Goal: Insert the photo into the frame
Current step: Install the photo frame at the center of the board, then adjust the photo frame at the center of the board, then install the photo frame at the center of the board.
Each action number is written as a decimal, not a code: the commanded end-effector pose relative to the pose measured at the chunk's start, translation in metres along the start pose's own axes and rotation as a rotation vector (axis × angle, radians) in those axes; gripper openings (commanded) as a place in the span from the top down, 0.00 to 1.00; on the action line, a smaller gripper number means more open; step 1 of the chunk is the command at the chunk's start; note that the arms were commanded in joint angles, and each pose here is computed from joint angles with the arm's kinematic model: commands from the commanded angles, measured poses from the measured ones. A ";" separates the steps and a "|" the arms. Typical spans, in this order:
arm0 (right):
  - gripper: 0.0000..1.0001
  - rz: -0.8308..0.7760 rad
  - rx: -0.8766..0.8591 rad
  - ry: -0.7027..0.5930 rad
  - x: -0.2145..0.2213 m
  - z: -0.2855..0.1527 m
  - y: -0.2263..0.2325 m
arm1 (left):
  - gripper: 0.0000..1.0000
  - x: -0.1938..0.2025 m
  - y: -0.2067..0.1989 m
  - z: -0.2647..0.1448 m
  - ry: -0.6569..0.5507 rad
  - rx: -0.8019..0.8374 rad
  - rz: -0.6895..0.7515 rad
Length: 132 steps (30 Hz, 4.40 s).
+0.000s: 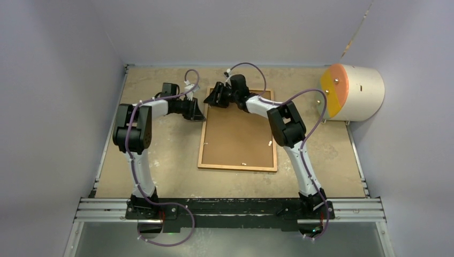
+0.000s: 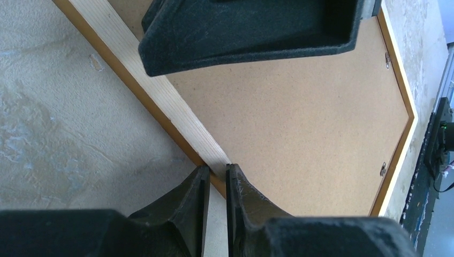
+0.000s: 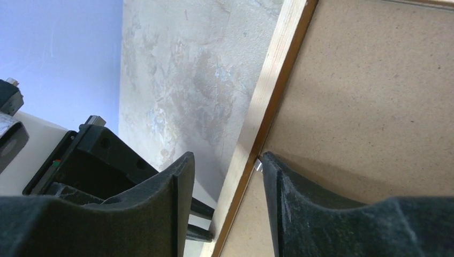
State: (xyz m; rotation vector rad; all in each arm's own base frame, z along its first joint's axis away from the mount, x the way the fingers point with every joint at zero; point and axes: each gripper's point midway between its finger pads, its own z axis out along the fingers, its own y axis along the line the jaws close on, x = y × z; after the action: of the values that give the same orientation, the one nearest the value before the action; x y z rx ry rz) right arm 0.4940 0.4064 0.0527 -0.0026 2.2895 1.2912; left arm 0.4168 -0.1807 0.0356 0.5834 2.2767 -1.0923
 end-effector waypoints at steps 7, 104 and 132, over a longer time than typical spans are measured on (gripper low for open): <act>0.28 -0.084 0.114 -0.294 -0.107 -0.114 0.017 | 0.74 0.003 -0.003 -0.034 0.044 -0.040 0.112; 0.01 0.245 0.582 -0.219 0.022 -0.283 -0.109 | 0.61 0.132 -0.033 -0.108 0.436 -0.101 0.473; 0.26 -0.101 -0.012 0.089 0.111 -0.108 0.096 | 0.79 0.123 -0.011 -0.091 0.292 0.054 0.101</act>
State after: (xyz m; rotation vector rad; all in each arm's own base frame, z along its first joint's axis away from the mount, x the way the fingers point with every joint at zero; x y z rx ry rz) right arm 0.3292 0.3597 0.0970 -0.1032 2.4249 1.1104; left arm 0.2905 -0.0973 0.0267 0.9041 2.4244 -1.0963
